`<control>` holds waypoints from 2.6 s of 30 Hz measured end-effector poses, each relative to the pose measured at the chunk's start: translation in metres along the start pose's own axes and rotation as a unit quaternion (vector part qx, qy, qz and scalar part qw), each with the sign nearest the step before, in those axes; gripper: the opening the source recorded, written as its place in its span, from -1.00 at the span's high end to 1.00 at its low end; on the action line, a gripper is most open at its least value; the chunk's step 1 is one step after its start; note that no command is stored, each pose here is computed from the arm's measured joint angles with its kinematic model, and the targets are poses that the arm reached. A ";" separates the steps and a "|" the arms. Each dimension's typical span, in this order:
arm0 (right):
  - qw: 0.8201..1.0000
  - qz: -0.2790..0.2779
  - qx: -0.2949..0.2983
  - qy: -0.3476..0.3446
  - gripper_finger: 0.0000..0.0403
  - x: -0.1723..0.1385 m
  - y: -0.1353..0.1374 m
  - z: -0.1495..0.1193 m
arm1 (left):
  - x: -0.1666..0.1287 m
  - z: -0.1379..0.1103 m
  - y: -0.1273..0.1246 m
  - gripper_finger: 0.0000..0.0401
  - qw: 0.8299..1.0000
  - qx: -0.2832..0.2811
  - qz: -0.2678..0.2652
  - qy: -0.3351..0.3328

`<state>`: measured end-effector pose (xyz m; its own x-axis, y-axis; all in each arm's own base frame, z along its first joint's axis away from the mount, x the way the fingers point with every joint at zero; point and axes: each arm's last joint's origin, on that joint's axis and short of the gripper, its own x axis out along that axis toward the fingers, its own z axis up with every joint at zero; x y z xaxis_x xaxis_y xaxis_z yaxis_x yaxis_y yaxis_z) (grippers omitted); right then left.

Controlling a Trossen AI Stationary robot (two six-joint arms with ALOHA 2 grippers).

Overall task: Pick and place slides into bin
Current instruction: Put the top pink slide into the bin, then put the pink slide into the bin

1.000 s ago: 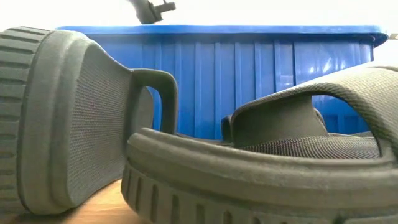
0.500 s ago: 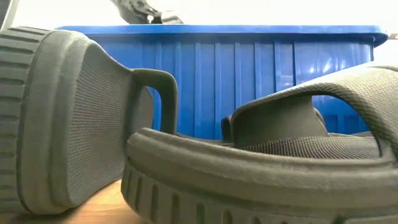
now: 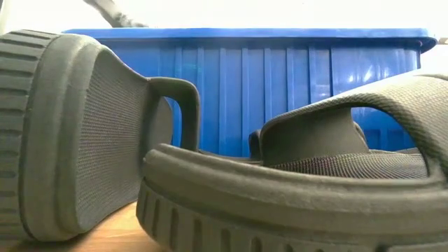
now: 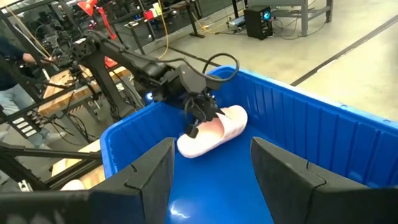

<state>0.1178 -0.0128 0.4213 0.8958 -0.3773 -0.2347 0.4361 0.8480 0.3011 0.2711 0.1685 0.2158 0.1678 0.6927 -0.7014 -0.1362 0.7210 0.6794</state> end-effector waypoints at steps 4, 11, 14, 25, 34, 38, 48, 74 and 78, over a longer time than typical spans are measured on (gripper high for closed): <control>1.000 0.000 0.000 0.000 -0.01 0.000 0.000 0.000 | 0.007 -0.005 -0.008 1.00 1.000 -0.007 0.007 -0.010; 1.000 0.000 0.000 0.000 -0.01 0.000 0.000 0.000 | 0.015 -0.011 -0.015 1.00 1.000 0.004 0.018 -0.023; 1.000 0.000 0.002 0.000 -0.01 0.000 0.000 0.000 | 0.017 -0.013 -0.016 1.00 1.000 0.002 0.019 -0.020; 1.000 0.000 0.002 -0.001 -0.01 0.000 0.000 0.000 | 0.018 -0.019 -0.011 0.66 0.999 -0.005 -0.004 -0.036; 1.000 0.000 0.001 0.000 -0.01 0.000 0.000 0.000 | 0.010 -0.015 -0.002 -0.27 0.999 -0.007 -0.017 -0.036; 1.000 0.000 0.000 0.000 -0.01 0.000 0.000 0.000 | 0.006 -0.016 -0.002 -0.55 0.999 0.008 -0.036 -0.014; 1.000 -0.001 -0.001 0.003 -0.01 0.000 0.000 -0.001 | -0.043 -0.006 0.015 -0.65 0.992 -0.081 -0.099 0.005; 0.998 -0.001 -0.070 0.002 -0.01 0.000 0.000 0.000 | -0.349 -0.007 -0.035 -0.65 0.637 -0.551 -0.509 -0.176; 0.997 -0.001 -0.074 0.002 -0.01 0.000 0.000 0.000 | -0.349 -0.004 -0.083 -0.65 0.647 -0.578 -0.494 -0.062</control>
<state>0.1177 -0.0128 0.4208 0.8947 -0.3770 -0.2396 0.4195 0.8933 0.1611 0.2202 -0.1336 0.4035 0.7975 -0.0713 -0.5991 -0.5299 0.3919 -0.7520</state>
